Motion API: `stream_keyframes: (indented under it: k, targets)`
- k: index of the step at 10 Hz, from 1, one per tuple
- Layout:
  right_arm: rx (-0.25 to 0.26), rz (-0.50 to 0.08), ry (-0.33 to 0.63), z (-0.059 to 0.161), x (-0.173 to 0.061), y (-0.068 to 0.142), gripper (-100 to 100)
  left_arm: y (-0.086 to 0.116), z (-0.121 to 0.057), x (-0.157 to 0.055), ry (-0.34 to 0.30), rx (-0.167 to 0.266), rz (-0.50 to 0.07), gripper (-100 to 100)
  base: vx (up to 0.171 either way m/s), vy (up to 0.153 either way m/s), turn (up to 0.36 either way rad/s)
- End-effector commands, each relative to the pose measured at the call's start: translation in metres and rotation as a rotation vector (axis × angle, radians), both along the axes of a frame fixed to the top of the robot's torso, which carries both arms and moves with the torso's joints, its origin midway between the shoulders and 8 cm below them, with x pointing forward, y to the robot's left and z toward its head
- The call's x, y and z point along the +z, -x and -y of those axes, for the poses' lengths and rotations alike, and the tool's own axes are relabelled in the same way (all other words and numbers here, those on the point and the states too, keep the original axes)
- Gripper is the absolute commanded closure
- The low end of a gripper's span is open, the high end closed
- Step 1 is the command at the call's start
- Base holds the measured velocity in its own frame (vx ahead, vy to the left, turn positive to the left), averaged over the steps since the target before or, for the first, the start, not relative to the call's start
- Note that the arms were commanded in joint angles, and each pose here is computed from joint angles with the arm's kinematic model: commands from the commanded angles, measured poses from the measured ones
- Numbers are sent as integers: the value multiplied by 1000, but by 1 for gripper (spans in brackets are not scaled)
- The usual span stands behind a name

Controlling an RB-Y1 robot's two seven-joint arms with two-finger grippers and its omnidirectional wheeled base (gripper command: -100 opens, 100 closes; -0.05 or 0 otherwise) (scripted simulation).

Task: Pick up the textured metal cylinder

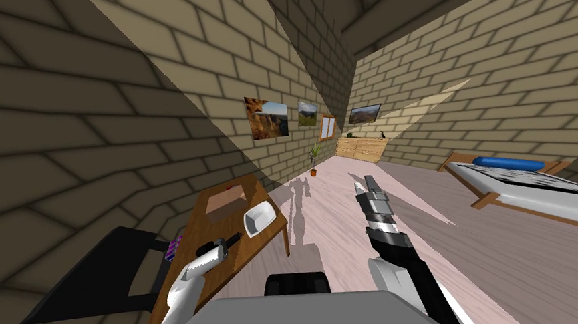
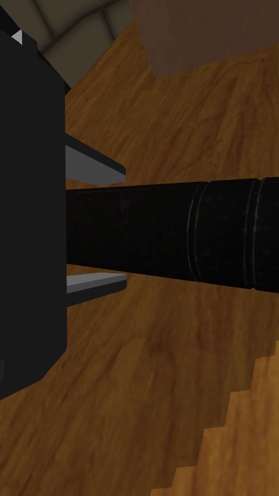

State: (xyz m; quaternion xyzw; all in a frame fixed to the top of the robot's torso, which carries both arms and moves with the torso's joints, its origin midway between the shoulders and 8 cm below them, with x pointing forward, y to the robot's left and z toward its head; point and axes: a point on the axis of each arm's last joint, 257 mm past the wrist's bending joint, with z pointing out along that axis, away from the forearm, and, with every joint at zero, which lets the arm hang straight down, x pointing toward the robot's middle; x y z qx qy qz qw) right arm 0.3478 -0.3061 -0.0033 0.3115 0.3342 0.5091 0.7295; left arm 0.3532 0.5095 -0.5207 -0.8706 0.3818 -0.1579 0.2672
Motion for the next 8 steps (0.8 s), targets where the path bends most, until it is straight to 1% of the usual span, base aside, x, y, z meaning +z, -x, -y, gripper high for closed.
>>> stream_keyframes:
  k: [1, 2, 3, 8]
  targets:
    - [0, 0, 0, 0, 0, 0, 0, 0, 0, 0, 0, 0, 0, 100, 0, 0, 0]
    - [0, 0, 0, 0, 0, 0, 0, 0, 0, 0, 0, 0, 0, 0, 0, 0, 0]
    - [0, 0, 0, 0, 0, 0, 0, 2, 0, 3, -1, -4, 1, 100, 22, -12, 59]
    - [0, 0, 0, 0, 0, 0, 0, 14, 2, 13, -1, -26, 1, 100, 37, -24, 48]
